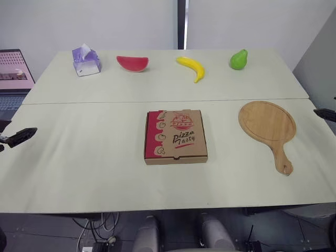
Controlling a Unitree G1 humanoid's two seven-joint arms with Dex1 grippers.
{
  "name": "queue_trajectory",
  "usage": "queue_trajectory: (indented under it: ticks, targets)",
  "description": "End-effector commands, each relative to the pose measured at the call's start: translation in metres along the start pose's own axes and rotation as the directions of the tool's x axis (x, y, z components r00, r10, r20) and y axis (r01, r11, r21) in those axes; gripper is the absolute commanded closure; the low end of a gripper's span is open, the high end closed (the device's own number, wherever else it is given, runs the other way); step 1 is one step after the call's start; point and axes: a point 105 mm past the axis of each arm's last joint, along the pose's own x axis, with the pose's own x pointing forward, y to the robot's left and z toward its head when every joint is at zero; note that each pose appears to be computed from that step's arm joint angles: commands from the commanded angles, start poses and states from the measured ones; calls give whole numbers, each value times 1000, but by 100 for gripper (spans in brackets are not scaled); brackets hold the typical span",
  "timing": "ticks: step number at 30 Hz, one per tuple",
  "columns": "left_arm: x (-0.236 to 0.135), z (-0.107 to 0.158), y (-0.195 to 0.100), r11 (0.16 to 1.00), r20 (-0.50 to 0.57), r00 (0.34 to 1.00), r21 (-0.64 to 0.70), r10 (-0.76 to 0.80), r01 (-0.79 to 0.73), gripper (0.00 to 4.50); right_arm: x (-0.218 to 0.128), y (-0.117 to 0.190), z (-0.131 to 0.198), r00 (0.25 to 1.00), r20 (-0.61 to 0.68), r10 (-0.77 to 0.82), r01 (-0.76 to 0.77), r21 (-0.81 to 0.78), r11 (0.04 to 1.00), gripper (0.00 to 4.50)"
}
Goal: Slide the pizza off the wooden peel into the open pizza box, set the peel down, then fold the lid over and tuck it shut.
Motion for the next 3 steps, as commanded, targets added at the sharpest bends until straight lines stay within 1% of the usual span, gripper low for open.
queue_trajectory:
  ticks: [1,3]
  targets:
    - [-7,6,5,1000,7,1000,28,11,-12,0,-10,-10,10,999,19,-48,49,-43,998,3]
    - [-7,5,5,998,-8,1000,63,24,-23,0,-9,-10,10,998,20,-52,53,-46,998,3]
